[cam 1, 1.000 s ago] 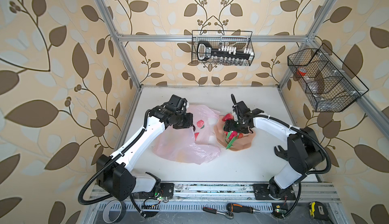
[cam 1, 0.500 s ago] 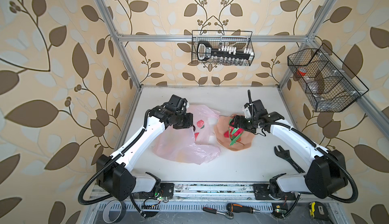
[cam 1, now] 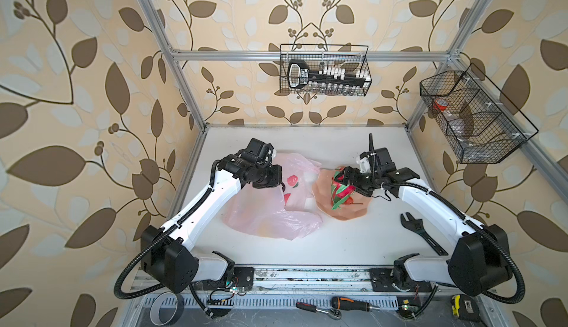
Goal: Place the fruits into the plastic bag
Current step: Pick up the fruit from the plate, then place the fruit in the plastic bag.
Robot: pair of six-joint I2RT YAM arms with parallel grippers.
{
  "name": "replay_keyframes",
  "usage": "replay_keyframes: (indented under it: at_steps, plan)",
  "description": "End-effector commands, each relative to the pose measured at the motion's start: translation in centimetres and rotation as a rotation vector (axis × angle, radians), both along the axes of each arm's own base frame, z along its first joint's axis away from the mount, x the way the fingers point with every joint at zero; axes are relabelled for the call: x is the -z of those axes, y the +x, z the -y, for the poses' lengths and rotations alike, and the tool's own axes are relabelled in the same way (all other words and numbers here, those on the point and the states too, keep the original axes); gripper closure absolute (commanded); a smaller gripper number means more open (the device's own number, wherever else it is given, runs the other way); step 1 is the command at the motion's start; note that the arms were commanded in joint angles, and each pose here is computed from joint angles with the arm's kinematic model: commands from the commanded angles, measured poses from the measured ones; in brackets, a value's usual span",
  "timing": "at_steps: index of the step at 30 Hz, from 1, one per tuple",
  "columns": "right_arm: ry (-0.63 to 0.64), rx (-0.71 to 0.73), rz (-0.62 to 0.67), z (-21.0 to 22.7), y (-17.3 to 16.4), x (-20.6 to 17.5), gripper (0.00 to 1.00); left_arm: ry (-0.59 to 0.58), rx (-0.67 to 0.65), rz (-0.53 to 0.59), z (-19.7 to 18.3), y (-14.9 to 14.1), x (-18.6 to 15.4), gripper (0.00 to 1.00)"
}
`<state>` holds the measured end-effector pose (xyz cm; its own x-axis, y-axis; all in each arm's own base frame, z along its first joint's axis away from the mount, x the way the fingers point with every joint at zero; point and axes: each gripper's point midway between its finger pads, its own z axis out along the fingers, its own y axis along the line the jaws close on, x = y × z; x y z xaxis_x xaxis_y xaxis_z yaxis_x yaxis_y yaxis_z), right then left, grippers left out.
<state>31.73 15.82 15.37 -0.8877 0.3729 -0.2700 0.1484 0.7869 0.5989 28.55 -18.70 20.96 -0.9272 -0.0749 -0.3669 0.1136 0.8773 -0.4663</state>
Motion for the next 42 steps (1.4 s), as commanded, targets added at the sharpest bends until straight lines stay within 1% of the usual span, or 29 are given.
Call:
replay_keyframes:
  at_steps: [1, 10, 17, 23, 28, 33, 38, 42]
  plan:
    - [0.104, 0.031, 0.068, -1.4, 1.3, -2.1, 0.37, -0.029, 0.021, 0.027, 0.5, -0.5, -1.5, 1.0]
    - [0.135, 0.148, 0.103, -5.4, 2.2, -2.3, 0.38, -0.033, 0.021, 0.028, 0.5, -0.6, -1.6, 1.0]
    - [0.11, 0.189, 0.129, -8.2, 1.5, -1.9, 0.39, -0.039, 0.02, 0.028, 0.5, -0.7, -1.7, 1.0]
    - [0.117, 0.167, 0.124, -10.4, -0.4, -1.1, 0.4, -0.056, 0.026, 0.029, 0.9, -0.4, -1.9, 1.0]
    - [0.145, 0.123, 0.091, -12.9, -2.6, -0.1, 0.41, -0.072, 0.032, 0.032, 1.4, 0.0, -2.3, 1.0]
    - [0.168, 0.092, 0.067, -14.3, -4.3, 0.4, 0.41, -0.078, 0.035, 0.029, 1.6, 0.2, -2.4, 1.0]
    - [0.208, 0.074, 0.04, -15.2, -4.8, 1.4, 0.41, -0.08, 0.036, 0.026, 1.7, 0.2, -2.4, 1.0]
    - [0.237, 0.063, 0.045, -15.8, -4.5, 1.4, 0.41, -0.077, 0.039, 0.025, 1.6, -0.1, -2.3, 1.0]
